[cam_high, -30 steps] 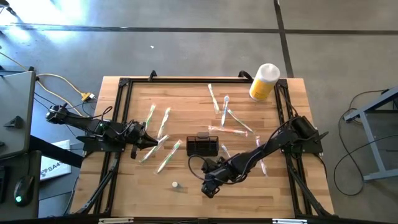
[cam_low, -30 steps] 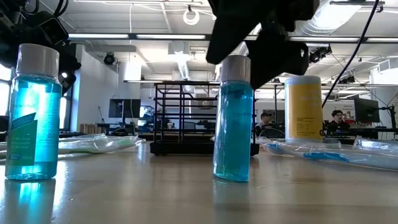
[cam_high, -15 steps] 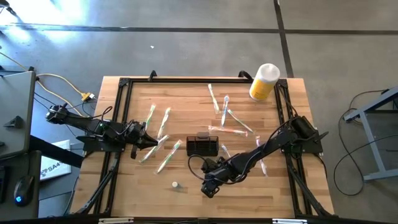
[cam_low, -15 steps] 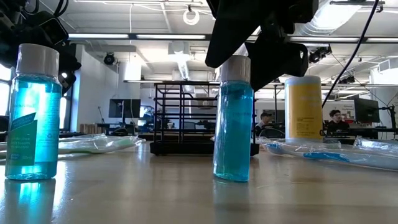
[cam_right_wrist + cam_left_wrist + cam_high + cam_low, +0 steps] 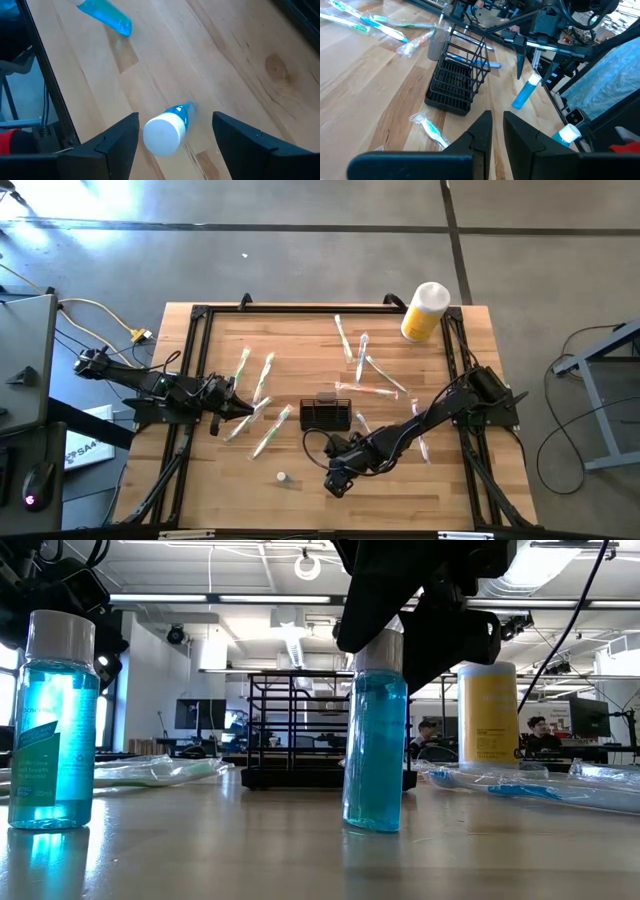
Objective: Pick & Place toothbrushing station
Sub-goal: Put the right mouthwash bottle into the wire organizer
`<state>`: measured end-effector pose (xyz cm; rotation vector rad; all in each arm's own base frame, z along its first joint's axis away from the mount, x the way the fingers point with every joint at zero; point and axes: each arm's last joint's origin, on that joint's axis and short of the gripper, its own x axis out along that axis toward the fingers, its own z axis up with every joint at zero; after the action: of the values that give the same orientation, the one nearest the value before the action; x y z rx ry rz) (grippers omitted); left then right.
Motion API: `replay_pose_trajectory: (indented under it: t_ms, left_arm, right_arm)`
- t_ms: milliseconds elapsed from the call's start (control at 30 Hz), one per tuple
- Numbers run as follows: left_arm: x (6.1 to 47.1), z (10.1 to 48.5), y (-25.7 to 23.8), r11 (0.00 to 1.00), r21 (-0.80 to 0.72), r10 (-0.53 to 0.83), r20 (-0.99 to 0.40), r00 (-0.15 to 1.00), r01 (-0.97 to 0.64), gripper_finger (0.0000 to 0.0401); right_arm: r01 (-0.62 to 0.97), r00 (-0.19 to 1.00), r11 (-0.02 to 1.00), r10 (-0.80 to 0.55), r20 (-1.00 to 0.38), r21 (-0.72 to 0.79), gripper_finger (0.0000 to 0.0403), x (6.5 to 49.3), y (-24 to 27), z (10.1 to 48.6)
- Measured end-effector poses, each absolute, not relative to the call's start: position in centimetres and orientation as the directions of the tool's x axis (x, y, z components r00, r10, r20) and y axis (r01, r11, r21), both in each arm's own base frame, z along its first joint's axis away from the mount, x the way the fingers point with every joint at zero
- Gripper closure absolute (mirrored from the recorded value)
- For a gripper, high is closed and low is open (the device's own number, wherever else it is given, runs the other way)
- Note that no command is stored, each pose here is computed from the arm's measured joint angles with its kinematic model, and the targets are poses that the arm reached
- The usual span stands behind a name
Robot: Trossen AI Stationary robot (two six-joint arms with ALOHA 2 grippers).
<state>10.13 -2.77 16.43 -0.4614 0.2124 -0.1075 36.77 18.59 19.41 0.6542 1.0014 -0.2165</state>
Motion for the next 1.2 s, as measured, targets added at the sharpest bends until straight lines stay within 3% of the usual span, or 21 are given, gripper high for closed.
replay_pose_trajectory:
  t_ms: [200, 700, 1200]
  left_arm:
    - [10.1, 16.4, -2.8, 0.89, -0.452, -0.151, -0.179, 0.972, 0.056, 0.0354]
    - [10.1, 16.4, -2.8, 0.89, -0.453, -0.155, -0.178, 0.972, 0.058, 0.0354]
    - [10.2, 16.5, -2.6, 0.905, -0.425, -0.104, -0.168, 0.98, 0.023, 0.0354]
  right_arm:
    - [0.454, 0.534, 0.79, 0.129, -0.836, 0.412, 0.018, 36.8, 18.6, 19.4]
    - [0.461, 0.515, 0.773, 0.167, -0.841, 0.436, 0.0314, 37.2, 17.7, 19.4]
    - [0.417, 0.517, 0.807, 0.168, -0.84, 0.418, 0.0314, 37.2, 17.6, 19.5]
